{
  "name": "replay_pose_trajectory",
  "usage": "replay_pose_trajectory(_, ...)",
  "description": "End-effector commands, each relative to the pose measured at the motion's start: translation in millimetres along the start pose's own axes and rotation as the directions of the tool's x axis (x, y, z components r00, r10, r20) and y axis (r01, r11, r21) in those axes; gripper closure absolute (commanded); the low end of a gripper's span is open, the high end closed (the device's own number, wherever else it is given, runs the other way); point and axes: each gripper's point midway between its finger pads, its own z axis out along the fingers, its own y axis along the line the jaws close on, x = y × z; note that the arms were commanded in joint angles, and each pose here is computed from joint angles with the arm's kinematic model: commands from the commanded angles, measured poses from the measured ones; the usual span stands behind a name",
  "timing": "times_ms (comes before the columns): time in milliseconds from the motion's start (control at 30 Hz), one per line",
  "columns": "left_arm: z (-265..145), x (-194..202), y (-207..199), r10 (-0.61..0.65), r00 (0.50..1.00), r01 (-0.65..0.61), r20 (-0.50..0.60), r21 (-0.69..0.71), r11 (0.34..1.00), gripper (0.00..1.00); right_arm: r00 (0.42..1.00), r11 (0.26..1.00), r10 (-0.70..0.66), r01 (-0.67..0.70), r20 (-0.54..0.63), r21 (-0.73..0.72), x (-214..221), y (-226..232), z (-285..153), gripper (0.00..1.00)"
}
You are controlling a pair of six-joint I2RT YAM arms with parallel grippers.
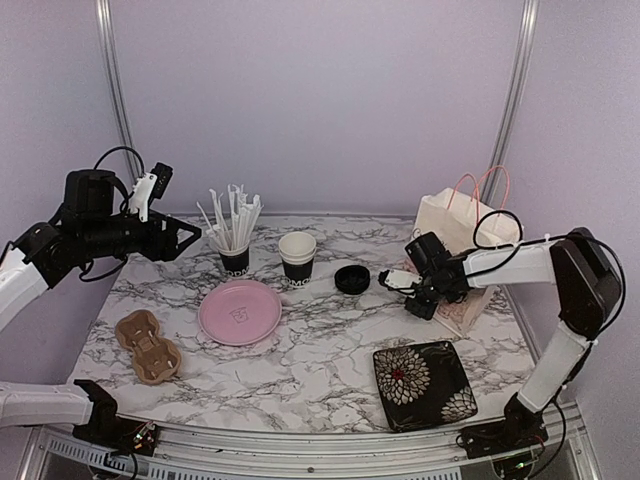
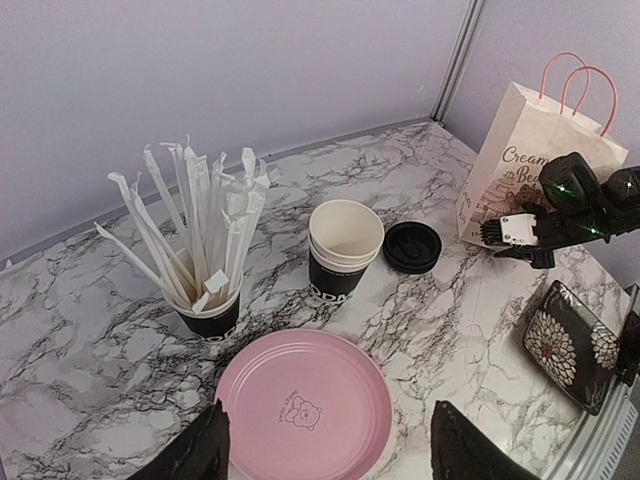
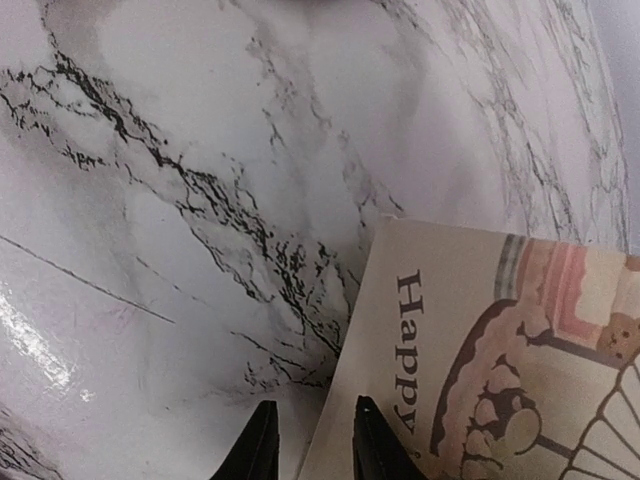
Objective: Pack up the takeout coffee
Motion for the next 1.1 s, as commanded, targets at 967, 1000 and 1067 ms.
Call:
replay_pose_trajectory(967,-9.9,13.1,-17.4,-0.071,0.997,0.07,0.017,0.057,0.996,0.24,0.833,0.9,-0.064,0.287,0.55,-0.329,-290.4,43.3,-107.5,0.49)
replay_pose_trajectory(1000,-10.2,14.1,-17.4,-0.073,0.997,0.072,0.016,0.057,0.996,0.24,0.833,0.901,-0.065,0.286,0.55,-0.327,-291.0,43.1,-106.4,0.49)
replay_pose_trajectory(1067,-10.9,14.9,-18.5,-0.076,0.997,0.075,0.016,0.063,0.995,0.24,0.836,0.901,-0.066,0.285,0.545,-0.328,-292.4,44.2,-102.2,0.51)
